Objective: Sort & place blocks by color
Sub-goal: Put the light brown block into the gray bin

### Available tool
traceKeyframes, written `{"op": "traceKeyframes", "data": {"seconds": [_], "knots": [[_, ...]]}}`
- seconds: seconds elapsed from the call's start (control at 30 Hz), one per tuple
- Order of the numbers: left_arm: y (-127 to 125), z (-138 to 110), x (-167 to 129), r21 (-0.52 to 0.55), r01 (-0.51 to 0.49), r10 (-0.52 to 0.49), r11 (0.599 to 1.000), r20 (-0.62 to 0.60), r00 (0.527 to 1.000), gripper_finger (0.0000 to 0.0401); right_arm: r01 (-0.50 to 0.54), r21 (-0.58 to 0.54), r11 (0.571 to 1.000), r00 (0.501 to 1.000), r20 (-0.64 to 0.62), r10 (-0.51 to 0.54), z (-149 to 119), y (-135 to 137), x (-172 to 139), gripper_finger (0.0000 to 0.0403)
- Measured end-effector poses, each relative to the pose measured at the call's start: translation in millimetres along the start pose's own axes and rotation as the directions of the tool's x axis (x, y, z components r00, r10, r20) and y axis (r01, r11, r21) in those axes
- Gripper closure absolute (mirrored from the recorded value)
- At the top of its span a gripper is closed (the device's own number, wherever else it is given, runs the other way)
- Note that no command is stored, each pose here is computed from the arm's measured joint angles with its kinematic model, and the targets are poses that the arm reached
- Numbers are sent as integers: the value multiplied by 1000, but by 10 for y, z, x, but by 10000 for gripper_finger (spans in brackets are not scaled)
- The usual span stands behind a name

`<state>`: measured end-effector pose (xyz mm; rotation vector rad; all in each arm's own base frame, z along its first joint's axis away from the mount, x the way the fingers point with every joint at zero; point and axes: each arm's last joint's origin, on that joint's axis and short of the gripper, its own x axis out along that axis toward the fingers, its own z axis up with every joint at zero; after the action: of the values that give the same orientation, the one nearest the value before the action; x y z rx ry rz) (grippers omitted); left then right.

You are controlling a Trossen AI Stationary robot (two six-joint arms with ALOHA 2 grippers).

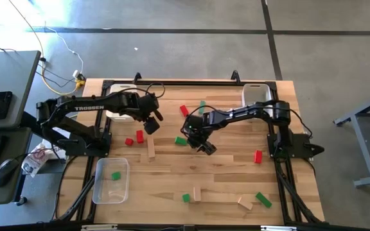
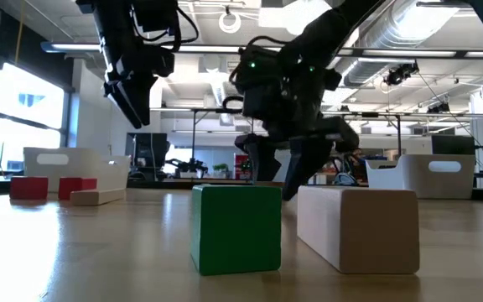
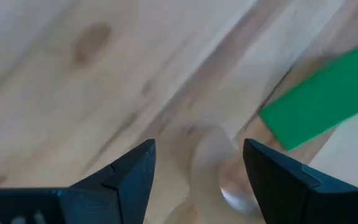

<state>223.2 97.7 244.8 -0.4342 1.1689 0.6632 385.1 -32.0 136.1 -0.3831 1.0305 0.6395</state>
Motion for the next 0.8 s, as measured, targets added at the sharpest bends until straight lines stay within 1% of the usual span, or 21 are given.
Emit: {"op": "traceKeyframes", "data": {"seconds": [0.1,0.17,0.23,0.4,0.47,0.67,0.8], "knots": [[0,0,0,2,0,0,1000,1,1000,185,19,25,999,999,-30,-19,-24,-11,40,185],[1,0,0,5,-2,2,1000,1,1000,184,32,33,999,999,-42,-31,-24,-12,42,204],[2,1,0,15,-4,4,1000,2,1000,183,39,43,998,998,-44,-38,-22,-15,41,230],[3,2,0,18,-7,7,1000,3,1000,183,44,85,995,998,-49,-40,-24,-18,39,313],[4,2,0,18,-12,12,1000,5,1000,183,44,92,995,998,-49,-39,-23,-16,34,337],[10,5,0,44,-31,31,999,11,999,183,82,160,984,993,-93,-68,-31,-12,16,342],[10,7,0,47,-31,30,998,13,999,183,101,236,966,989,-130,-71,-55,10,-61,347]]}}
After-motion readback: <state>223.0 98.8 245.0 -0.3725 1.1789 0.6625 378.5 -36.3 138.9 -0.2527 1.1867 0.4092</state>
